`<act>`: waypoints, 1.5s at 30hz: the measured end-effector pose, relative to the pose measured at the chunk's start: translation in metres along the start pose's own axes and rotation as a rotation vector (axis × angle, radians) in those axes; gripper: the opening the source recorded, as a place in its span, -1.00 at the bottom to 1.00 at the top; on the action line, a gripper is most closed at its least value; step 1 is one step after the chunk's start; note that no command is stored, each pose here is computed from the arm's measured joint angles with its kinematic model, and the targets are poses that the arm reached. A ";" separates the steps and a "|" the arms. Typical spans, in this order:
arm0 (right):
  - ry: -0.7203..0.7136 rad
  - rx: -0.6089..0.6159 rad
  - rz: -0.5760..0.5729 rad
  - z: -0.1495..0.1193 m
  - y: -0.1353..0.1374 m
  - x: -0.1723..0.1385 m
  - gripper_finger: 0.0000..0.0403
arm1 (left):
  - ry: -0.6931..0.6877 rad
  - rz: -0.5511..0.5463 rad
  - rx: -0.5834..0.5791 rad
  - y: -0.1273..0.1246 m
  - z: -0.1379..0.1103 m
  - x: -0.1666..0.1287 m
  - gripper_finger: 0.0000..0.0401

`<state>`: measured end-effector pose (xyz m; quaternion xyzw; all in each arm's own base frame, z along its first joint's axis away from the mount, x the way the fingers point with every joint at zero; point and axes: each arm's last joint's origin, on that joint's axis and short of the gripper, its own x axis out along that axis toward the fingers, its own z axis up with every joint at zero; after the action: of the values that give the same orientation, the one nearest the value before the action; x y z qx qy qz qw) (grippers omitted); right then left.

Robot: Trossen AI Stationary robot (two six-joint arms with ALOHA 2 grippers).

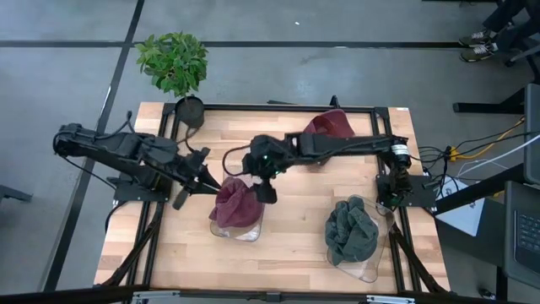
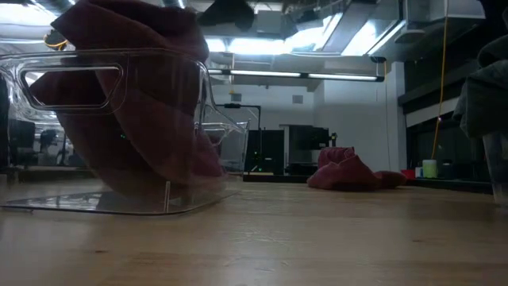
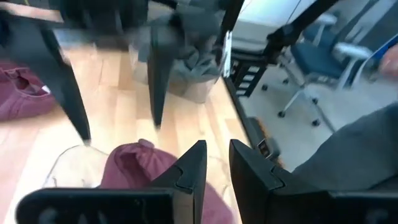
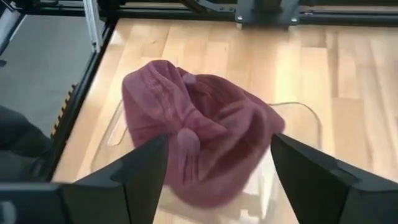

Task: Pick & Place hat
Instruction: Put the left red cap into the left transparent bin

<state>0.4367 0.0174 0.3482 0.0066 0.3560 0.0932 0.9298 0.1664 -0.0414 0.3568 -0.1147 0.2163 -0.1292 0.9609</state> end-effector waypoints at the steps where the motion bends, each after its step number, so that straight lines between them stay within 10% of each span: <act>1: 0.009 0.006 -0.002 0.004 -0.002 -0.008 0.38 | 0.014 0.008 0.013 0.001 -0.001 0.004 -0.68; 19: 0.160 0.157 -0.044 0.016 -0.014 -0.084 0.38 | 0.071 0.155 0.151 0.027 0.002 0.071 -0.68; 37: 0.364 0.180 -0.066 -0.003 -0.010 -0.090 0.38 | 0.581 0.148 0.022 0.025 -0.055 0.115 -0.68; 45: 0.464 0.152 -0.110 -0.011 -0.006 -0.093 0.38 | 0.721 0.366 0.013 0.033 -0.067 0.103 -0.68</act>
<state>0.3629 -0.0057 0.4009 0.0354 0.5658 0.0147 0.8237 0.2330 -0.0522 0.2485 -0.0153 0.5555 0.0107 0.8313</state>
